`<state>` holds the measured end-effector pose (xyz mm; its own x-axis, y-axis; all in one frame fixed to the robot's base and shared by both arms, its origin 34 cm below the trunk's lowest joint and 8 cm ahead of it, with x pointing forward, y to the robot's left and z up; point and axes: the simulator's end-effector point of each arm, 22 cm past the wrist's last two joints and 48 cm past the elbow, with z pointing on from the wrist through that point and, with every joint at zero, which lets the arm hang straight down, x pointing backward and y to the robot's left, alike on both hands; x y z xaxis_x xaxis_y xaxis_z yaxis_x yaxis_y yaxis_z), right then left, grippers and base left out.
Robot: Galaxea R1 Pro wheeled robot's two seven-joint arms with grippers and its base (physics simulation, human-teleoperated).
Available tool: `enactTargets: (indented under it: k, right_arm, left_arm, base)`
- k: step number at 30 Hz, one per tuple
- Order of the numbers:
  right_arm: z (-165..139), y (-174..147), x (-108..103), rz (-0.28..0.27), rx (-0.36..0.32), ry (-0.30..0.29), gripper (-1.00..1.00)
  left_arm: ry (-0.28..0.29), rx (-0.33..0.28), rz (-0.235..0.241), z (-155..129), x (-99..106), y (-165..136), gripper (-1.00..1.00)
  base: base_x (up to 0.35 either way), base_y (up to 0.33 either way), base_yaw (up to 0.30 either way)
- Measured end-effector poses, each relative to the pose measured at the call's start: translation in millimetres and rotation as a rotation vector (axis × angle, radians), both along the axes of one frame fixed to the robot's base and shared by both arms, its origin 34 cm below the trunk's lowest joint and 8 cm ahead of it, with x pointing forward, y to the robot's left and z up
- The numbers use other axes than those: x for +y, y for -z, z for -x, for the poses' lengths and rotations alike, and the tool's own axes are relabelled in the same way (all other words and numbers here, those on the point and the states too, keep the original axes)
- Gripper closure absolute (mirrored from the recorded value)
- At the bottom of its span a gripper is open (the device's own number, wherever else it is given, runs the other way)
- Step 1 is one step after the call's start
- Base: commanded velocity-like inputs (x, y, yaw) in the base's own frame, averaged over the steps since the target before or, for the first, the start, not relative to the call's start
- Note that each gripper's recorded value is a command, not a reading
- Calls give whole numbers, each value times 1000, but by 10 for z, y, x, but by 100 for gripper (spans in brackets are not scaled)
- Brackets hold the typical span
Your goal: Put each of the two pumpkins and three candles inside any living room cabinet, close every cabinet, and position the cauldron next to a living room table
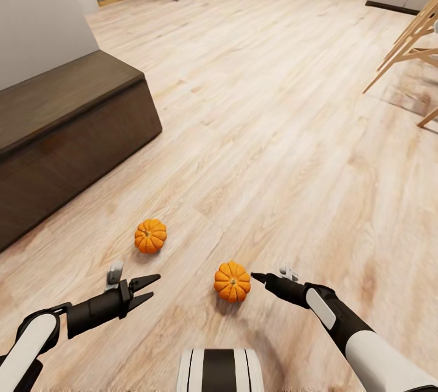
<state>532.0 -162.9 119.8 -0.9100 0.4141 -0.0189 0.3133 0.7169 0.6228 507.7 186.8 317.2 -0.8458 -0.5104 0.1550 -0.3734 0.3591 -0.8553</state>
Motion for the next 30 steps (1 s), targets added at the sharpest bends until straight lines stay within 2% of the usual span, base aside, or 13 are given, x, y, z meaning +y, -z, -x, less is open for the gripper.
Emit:
enactTargets:
  k: [7, 11, 14, 30]
  right_arm:
    - [77, 114, -7, 3, 16, 2, -100]
    - [34, 107, -12, 8, -5, 6, -100]
    - [6, 98, -9, 7, -19, 10, -100]
    - [13, 93, 2, 4, -25, 0, -100]
  left_arm:
    - [11, 20, -22, 38, 143, 106, -100]
    - [-9, -29, 62, -48, 92, -88, -100]
    - [-15, -48, 93, -75, 71, -160, -100]
    - [-19, -55, 107, -87, 63, -192, -100]
  base:
    - [0, 0, 0]
    - [0, 0, 0]
    - [0, 0, 0]
    - [0, 33, 0]
